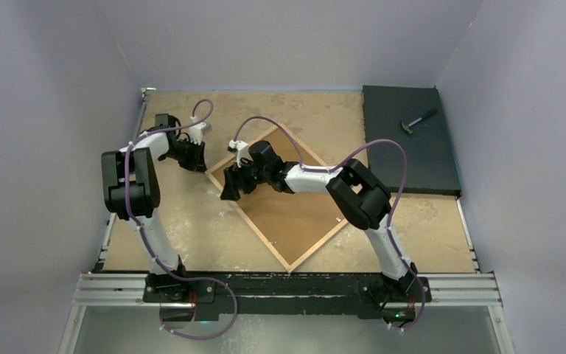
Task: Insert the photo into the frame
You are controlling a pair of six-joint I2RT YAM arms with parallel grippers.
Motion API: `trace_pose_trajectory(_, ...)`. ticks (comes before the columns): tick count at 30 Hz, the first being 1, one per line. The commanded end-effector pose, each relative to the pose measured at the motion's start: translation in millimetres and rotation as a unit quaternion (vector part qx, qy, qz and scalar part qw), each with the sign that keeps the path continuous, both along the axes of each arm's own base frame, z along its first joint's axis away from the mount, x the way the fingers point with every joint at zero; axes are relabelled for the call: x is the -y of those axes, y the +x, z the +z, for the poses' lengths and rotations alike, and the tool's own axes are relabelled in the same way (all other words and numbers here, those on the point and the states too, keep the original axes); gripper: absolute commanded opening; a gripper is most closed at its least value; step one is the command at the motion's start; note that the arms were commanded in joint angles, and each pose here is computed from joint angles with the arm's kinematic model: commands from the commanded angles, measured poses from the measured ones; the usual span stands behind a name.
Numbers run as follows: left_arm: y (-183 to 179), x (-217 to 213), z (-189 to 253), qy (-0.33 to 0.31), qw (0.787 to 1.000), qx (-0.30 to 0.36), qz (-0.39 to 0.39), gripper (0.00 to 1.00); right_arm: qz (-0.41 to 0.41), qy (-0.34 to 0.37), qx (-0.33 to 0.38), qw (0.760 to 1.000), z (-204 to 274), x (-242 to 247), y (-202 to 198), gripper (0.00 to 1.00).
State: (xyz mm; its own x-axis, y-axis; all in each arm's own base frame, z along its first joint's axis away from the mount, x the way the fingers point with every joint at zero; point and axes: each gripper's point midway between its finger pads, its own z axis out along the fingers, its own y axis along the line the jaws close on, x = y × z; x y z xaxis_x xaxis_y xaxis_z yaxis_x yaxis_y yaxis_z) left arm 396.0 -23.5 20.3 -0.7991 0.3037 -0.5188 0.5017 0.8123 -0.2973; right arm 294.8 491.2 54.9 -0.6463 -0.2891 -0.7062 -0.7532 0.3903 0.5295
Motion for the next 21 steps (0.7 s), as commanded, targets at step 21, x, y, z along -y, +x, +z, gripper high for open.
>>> trace_pose_trajectory(21, -5.1, -0.8, 9.1, 0.006, 1.000, 0.009, -0.006, 0.03, 0.038, 0.005, -0.014, 0.999, 11.1, -7.8, -33.8, 0.72)
